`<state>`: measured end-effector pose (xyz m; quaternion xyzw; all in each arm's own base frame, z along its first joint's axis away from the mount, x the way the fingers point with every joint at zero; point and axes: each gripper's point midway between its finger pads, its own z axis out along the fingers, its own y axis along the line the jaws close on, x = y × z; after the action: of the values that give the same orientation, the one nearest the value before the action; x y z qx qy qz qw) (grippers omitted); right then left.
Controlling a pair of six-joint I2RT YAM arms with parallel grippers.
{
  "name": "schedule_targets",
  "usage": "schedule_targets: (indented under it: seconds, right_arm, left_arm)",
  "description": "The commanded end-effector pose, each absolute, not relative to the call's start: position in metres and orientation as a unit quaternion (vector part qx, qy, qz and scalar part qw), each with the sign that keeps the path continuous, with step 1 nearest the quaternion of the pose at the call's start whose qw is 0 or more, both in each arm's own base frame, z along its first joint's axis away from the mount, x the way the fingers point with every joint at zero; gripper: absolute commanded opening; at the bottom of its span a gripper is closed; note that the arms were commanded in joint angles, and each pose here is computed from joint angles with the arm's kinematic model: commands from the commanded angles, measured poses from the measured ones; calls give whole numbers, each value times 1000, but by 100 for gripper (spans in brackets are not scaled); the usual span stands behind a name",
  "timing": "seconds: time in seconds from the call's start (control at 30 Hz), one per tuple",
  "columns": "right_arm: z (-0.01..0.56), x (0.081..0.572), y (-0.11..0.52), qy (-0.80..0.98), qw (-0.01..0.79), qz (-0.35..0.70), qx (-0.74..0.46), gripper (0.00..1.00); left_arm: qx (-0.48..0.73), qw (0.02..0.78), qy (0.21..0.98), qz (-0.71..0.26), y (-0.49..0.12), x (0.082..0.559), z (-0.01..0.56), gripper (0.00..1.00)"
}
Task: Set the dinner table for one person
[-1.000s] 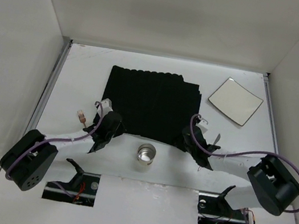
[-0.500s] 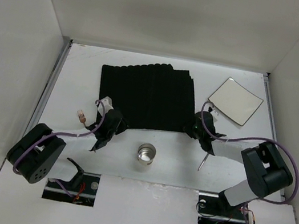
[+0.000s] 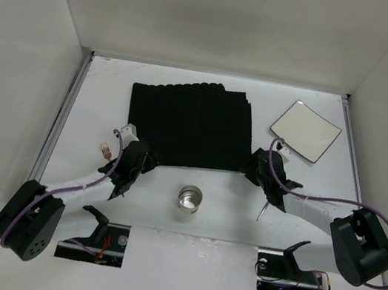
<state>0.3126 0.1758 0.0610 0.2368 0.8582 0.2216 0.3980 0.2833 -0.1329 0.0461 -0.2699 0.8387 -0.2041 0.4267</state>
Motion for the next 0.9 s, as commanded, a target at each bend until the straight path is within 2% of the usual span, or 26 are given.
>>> schedule_targets:
  seconds: [0.0,0.3,0.37,0.47,0.53,0.77,0.87]
  right_arm:
    - [56,309,162,854,409,199,255,53]
    - [39,314,168,851,393,204,282,53]
    - [38,321,169,847,394,209,290,41]
    - [36,321,165,842,395,208,302,15]
    - [36,313,158,838,397,207,311,9]
    - [36,286,141,831,400,209,324,6]
    - [37,281,140,833,400,210,320,6]
  left_arm:
    - [-267,441,836,-188,-119,277,56,35]
    - [-289,463,823,-158,-88,267,65,38]
    - [-294,459,825,-150,-82,266,62,38]
    - [-301,454,826,-142,-74,265,56,38]
    - [-314,453,824,-132,-65,266,52,38]
    - [-342,439,824,-108,-47,262,38,39]
    - [-347,439,821,-114,-44,258,38,43]
